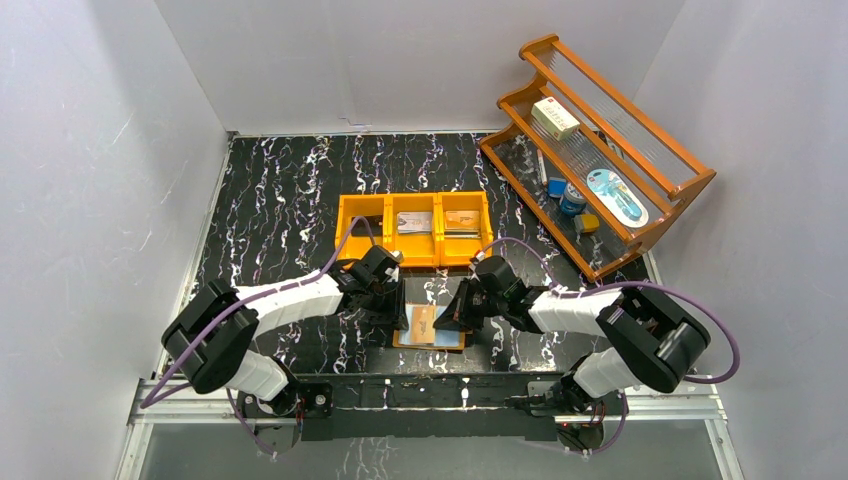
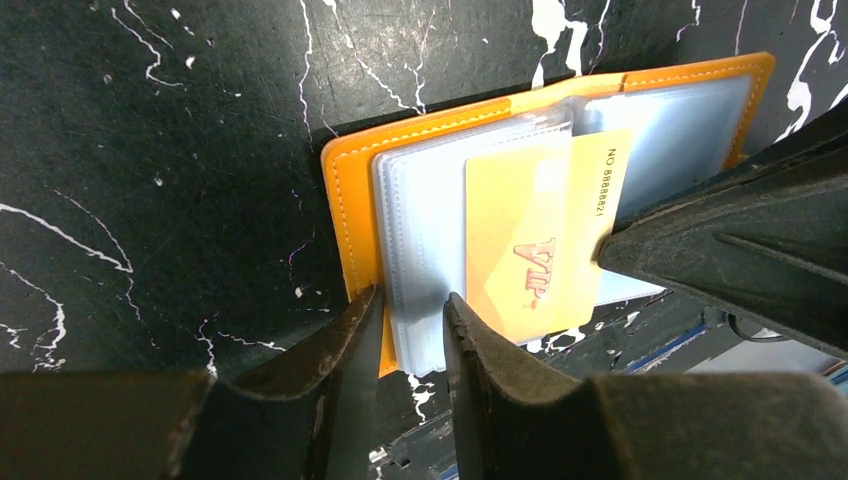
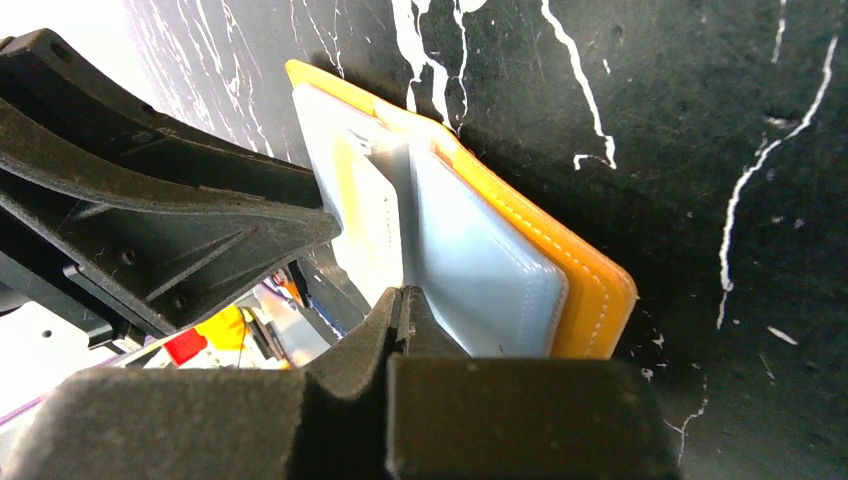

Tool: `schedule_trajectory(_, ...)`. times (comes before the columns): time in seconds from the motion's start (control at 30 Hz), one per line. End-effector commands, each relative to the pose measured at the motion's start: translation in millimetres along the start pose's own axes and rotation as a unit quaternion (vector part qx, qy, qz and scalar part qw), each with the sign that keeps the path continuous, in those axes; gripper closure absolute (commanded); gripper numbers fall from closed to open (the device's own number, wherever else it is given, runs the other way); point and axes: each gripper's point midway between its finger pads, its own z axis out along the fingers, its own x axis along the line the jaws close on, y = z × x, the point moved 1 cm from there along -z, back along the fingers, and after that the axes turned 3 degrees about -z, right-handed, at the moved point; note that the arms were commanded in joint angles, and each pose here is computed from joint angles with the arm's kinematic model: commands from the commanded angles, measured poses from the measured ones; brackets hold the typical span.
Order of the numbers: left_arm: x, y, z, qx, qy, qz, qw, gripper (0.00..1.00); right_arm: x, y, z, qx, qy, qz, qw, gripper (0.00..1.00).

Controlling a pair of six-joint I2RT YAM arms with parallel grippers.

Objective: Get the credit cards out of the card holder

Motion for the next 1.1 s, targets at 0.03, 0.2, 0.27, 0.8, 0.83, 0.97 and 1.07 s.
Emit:
schedule_trajectory(0.03,2,-1,-14,-0.002,0.015,0.011,1.0,0.7,4,2,0,-0.003,0.012,-0.004,1.0,1.0)
schedule_trajectory(0.2,-29,22,-33,-0.03,-0.025,0.027,0.999,0.68,-9,4,4,-0.004,-0.025,0.013,1.0,1.0)
schedule_trajectory(0.27,-46,29,-46,-0.043,-0.058,0.034,0.997,0.67,-12,4,4,-0.007,-0.033,0.017,0.999,1.0)
schedule_trajectory(0.8,-1,-19,11,0.054,-0.011,-0.009,0.998,0.7,-12,4,3,-0.01,-0.031,0.019,0.999,0.97)
schedule_trajectory(0.83,3,-23,13,0.056,-0.007,-0.01,0.998,0.7,-11,4,4,-0.009,-0.028,0.019,0.999,0.95)
schedule_trajectory(0.97,15,-33,15,0.07,0.009,-0.012,0.997,0.72,-8,4,6,-0.005,-0.012,0.024,1.0,0.86)
schedule_trajectory(1.07,17,-34,13,0.068,0.012,-0.009,0.998,0.72,-1,6,5,-0.018,0.012,0.031,0.999,0.75)
